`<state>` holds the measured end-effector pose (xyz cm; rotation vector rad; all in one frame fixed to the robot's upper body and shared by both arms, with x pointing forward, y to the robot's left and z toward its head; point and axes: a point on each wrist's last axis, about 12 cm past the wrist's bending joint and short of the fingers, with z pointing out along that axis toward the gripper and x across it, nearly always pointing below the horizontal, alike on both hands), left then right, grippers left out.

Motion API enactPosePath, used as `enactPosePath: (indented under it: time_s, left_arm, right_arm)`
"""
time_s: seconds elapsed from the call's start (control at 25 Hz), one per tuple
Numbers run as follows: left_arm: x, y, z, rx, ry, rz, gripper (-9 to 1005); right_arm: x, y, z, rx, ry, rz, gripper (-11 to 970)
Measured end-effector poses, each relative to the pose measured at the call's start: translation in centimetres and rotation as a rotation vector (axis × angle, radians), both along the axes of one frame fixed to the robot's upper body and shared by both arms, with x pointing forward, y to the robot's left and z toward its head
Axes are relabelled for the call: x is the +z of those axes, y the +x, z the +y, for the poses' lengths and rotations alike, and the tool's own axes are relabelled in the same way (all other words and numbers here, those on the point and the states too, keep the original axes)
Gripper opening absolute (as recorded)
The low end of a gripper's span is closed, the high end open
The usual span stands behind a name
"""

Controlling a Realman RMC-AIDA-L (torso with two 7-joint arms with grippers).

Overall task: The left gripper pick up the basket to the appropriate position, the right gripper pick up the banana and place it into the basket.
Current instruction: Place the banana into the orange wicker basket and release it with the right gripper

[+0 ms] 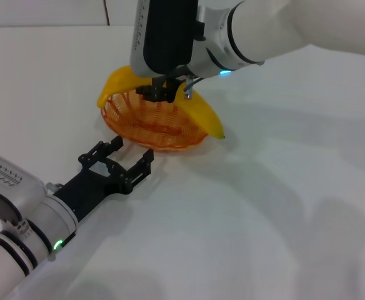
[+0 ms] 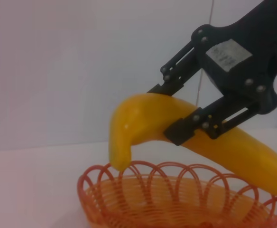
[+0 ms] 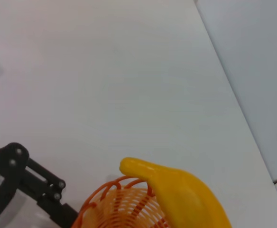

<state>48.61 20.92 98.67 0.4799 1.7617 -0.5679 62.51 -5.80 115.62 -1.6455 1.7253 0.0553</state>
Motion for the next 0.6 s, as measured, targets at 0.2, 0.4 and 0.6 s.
enactPosePath:
  time_s: [0.2,0.4,0.6]
  left_arm:
    - [0.0,-0.02,-0.05,-0.001,-0.001,0.001,753]
    - [0.03,0.02,-0.07,-0.002,-0.002,0.0,753]
    - [0.05,0.03,-0.07,-0.002,-0.002,-0.001,753]
  right_arm:
    - [0.06,0.06,0.01,-0.001,0.003,-0.003,620]
    - [0.1,0.06,0.06,0.0,0.003,-0.004,641]
    - [0.2,0.09,0.09,0.0,0.006,-0.006,678]
